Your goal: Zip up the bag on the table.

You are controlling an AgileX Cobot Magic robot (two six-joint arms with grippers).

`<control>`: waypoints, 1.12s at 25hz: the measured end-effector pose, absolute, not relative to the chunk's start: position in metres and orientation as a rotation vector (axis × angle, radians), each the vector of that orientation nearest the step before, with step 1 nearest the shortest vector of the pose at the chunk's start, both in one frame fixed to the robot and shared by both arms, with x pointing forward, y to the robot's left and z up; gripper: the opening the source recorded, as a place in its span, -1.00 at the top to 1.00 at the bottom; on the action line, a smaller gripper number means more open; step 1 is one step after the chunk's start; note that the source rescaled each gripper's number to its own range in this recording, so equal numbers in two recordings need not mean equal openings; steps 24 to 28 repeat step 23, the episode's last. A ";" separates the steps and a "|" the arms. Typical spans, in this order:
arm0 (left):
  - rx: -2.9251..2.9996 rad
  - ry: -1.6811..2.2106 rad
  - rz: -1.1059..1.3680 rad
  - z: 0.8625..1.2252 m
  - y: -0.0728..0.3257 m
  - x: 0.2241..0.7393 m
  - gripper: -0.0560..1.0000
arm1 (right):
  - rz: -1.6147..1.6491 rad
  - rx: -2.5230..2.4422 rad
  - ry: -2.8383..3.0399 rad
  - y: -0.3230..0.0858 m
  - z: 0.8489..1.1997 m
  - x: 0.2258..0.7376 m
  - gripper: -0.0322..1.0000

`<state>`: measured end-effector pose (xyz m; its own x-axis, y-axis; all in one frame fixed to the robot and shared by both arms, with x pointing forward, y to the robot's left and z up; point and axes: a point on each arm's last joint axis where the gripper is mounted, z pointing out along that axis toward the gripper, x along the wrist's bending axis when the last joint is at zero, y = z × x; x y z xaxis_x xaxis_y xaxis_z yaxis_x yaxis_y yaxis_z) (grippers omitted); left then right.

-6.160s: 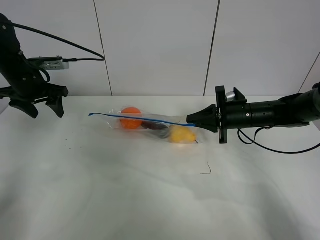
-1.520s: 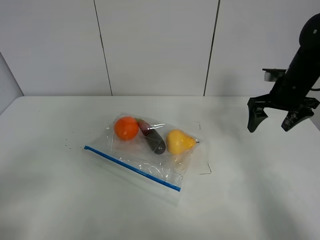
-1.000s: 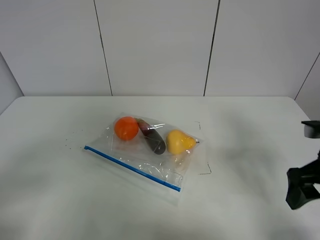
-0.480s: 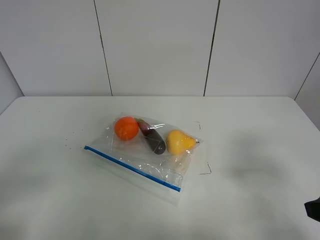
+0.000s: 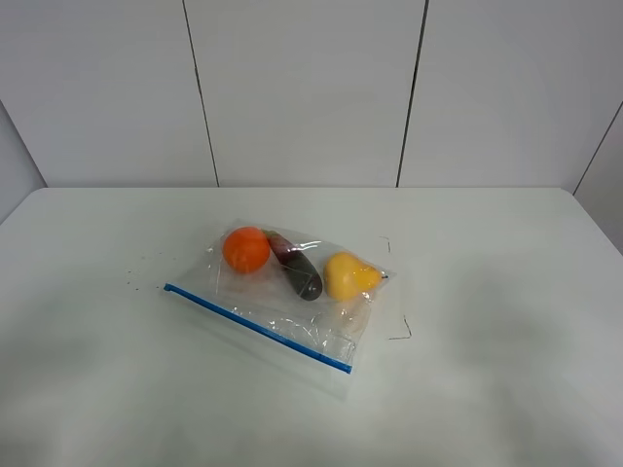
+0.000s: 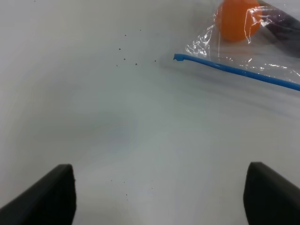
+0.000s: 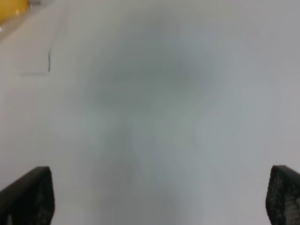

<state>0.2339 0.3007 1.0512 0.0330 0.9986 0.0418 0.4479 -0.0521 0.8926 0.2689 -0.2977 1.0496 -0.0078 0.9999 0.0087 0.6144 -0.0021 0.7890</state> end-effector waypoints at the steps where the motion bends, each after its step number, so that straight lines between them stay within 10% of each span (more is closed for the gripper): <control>1: 1.593 1.502 0.971 1.051 0.301 0.234 -1.00 | 0.852 1.656 1.662 -0.298 1.050 0.264 -1.00; 28: 1.593 1.502 0.971 1.051 0.301 0.234 -1.00 | 0.965 1.550 1.509 -0.300 1.053 0.236 -1.00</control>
